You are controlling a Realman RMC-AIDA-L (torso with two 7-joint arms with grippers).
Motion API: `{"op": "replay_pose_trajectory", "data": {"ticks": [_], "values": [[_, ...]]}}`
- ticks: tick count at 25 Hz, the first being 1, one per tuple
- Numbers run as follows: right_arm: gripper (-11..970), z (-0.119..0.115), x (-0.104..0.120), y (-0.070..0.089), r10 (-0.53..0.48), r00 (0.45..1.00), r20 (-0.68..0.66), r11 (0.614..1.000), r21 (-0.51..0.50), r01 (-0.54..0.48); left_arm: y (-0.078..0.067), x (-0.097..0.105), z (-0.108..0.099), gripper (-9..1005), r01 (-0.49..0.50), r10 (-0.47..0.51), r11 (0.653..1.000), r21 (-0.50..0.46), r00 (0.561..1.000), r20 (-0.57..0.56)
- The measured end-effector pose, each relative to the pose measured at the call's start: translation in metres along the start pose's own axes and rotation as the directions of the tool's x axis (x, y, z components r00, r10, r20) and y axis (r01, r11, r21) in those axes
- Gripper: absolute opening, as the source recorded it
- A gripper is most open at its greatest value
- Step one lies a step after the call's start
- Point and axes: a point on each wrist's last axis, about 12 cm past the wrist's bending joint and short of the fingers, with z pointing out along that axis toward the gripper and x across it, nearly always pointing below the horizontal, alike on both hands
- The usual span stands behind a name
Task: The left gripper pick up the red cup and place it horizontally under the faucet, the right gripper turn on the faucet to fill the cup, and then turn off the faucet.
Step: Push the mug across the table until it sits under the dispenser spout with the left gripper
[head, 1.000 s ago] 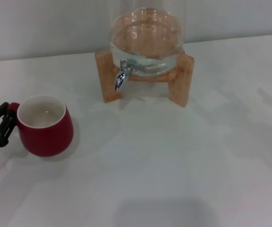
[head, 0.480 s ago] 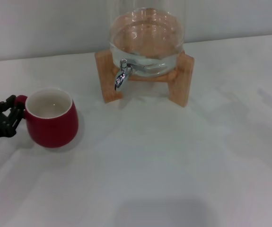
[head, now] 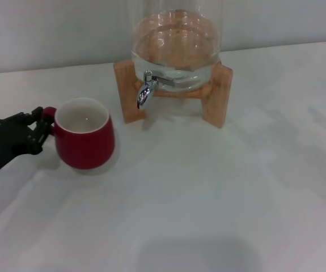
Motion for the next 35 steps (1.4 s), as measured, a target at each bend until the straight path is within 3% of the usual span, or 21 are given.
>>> {"op": "replay_pose_trajectory", "data": {"ticks": [20, 35], "values": [[780, 0.001, 0.001, -0.001, -0.001, 1.000, 0.001, 1.000, -0.001, 0.001, -0.013, -0.009, 0.029, 192, 0.035, -0.022, 0.993, 0.111, 0.992, -0.122], [780, 0.000, 0.002, -0.002, 0.003, 1.000, 0.007, 1.000, 0.005, -0.003, -0.016, -0.017, 0.042, 189, 0.029, -0.005, 0.989, 0.142, 0.986, -0.168]]}}
